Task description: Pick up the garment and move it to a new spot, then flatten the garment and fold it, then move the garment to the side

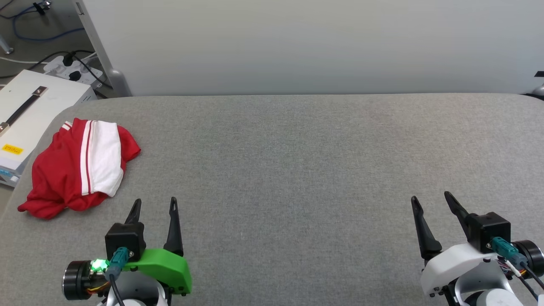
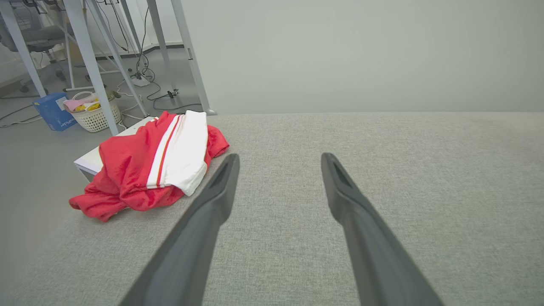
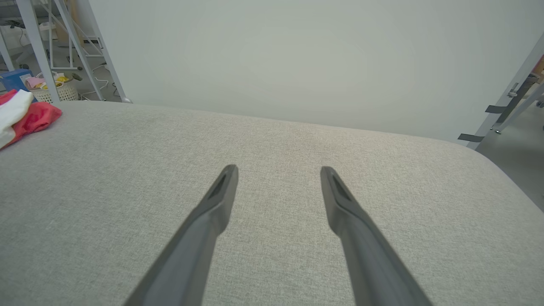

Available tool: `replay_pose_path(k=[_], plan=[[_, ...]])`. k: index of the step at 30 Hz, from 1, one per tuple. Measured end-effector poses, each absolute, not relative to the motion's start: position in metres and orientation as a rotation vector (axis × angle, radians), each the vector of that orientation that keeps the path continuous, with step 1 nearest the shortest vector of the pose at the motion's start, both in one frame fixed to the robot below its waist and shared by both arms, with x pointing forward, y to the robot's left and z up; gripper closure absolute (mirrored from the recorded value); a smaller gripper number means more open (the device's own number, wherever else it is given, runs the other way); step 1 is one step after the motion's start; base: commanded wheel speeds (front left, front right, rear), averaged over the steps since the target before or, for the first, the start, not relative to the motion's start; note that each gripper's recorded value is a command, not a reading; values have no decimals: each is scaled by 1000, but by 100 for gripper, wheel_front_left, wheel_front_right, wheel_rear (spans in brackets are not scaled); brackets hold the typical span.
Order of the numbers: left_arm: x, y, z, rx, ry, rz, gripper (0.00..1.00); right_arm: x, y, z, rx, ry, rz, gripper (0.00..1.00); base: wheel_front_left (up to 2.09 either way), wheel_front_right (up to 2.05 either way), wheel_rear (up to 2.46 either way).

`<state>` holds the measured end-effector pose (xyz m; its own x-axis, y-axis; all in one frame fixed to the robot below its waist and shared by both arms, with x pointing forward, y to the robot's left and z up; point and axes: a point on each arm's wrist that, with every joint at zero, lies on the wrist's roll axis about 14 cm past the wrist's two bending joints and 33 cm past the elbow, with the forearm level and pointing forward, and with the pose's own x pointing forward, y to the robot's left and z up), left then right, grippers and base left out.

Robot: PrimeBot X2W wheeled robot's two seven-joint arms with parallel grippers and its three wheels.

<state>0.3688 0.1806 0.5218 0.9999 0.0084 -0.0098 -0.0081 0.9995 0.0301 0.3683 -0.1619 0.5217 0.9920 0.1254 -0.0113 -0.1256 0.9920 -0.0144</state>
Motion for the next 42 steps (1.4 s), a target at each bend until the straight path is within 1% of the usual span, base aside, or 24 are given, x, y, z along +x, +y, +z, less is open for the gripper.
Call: replay_pose_path(k=[27, 42], plan=[[368, 184, 529, 2, -43, 24, 0, 369, -166, 541, 54, -85, 115, 0, 0, 0, 0], [367, 188, 526, -25, -55, 36, 0, 369, -164, 541, 66, -100, 120, 0, 0, 0, 0]])
